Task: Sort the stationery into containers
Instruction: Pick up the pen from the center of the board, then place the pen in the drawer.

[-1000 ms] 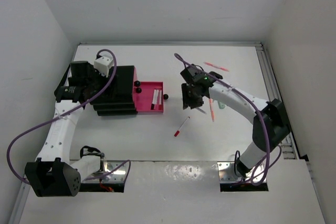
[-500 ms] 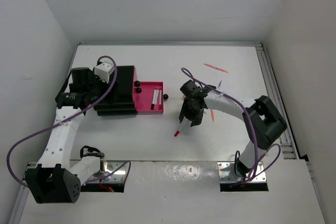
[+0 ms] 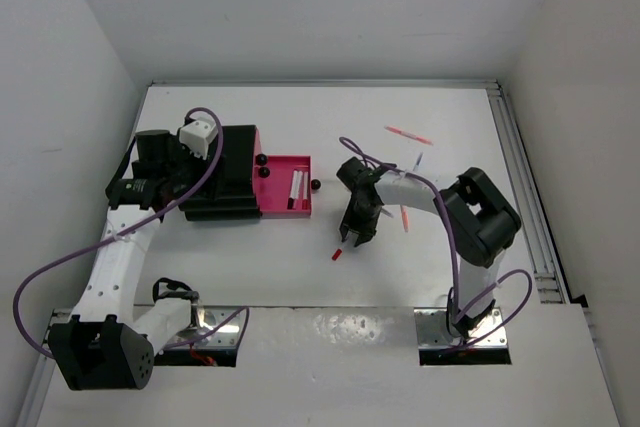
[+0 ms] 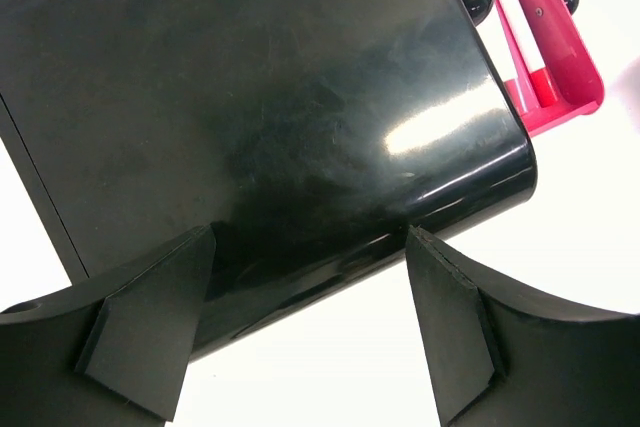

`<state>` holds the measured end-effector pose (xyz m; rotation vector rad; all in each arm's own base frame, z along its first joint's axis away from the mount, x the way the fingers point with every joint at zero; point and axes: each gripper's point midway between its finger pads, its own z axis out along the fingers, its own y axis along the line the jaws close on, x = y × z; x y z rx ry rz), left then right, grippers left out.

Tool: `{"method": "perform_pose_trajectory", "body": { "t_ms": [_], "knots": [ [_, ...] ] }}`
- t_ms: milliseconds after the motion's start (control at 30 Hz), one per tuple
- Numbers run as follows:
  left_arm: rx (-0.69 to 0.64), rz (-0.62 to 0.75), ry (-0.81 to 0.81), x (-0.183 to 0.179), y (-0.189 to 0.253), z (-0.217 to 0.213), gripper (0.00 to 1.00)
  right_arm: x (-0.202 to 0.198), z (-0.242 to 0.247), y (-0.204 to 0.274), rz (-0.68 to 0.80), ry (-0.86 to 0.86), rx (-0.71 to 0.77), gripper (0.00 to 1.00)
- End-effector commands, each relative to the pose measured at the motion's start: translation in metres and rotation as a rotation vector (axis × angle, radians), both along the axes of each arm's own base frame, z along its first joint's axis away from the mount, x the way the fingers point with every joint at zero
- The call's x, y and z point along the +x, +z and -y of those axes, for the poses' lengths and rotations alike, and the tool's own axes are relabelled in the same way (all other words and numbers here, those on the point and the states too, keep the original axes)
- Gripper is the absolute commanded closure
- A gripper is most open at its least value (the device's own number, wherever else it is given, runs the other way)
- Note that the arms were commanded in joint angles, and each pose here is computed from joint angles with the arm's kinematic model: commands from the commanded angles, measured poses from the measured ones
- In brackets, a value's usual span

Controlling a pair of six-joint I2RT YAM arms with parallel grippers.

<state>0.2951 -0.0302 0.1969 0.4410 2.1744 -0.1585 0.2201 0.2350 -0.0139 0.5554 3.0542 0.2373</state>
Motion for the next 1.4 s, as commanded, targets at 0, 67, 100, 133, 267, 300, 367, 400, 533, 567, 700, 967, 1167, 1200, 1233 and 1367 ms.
{"method": "perform_pose_trajectory", "body": {
  "t_ms": [0, 67, 100, 133, 267, 300, 367, 400, 533, 567, 700, 967, 1167, 1200, 1233, 1367],
  "knots": [
    [0.002, -0.033, 0.017, -0.007, -0.009, -0.003, 0.17, 0.003, -0.004, -0.007, -0.006, -0.016, -0.011, 0.66],
    [0.003, -0.027, 0.018, -0.005, -0.007, -0.004, 0.17, 0.001, -0.002, -0.013, -0.023, -0.018, -0.02, 0.72],
    [0.005, -0.022, 0.02, -0.004, -0.005, -0.004, 0.17, 0.002, -0.003, -0.014, -0.021, -0.016, -0.015, 0.75],
    [0.008, -0.023, 0.02, -0.004, -0.005, -0.004, 0.17, 0.002, -0.002, -0.015, -0.02, 0.0, -0.017, 0.8],
    [0.02, -0.007, 0.02, -0.002, 0.0, -0.006, 0.17, 0.015, -0.008, 0.004, 0.026, 0.054, 0.02, 1.0],
    [0.022, -0.008, 0.018, -0.001, 0.0, -0.006, 0.17, 0.02, -0.009, 0.012, 0.044, 0.067, 0.035, 1.0],
    [0.022, 0.007, 0.019, 0.003, 0.004, -0.007, 0.16, 0.04, -0.017, 0.037, 0.117, 0.138, 0.091, 1.0],
    [0.022, 0.012, 0.019, 0.004, 0.005, -0.007, 0.17, 0.049, -0.022, 0.055, 0.168, 0.175, 0.122, 1.0],
    [0.013, 0.032, 0.023, 0.013, 0.012, -0.006, 0.16, 0.096, -0.042, 0.126, 0.4, 0.355, 0.193, 1.0],
    [0.011, 0.037, 0.023, 0.015, 0.013, -0.006, 0.16, 0.104, -0.048, 0.14, 0.435, 0.372, 0.218, 1.0],
    [-0.001, 0.036, 0.024, 0.022, 0.013, -0.005, 0.16, 0.139, -0.091, 0.174, 0.529, 0.436, 0.327, 1.0],
    [-0.009, 0.038, 0.032, 0.03, 0.015, -0.006, 0.16, 0.176, -0.155, 0.172, 0.539, 0.46, 0.463, 1.0],
    [-0.016, 0.026, 0.045, 0.029, 0.014, -0.006, 0.16, 0.181, -0.173, 0.136, 0.497, 0.475, 0.473, 1.0],
    [-0.016, 0.026, 0.049, 0.029, 0.013, -0.006, 0.16, 0.181, -0.174, 0.131, 0.496, 0.481, 0.471, 1.0],
    [-0.02, 0.023, 0.048, 0.029, 0.013, -0.006, 0.16, 0.18, -0.178, 0.122, 0.487, 0.49, 0.467, 1.0],
    [-0.025, 0.025, 0.055, 0.03, 0.015, -0.006, 0.16, 0.186, -0.189, 0.112, 0.491, 0.508, 0.48, 1.0]
  ]
}}
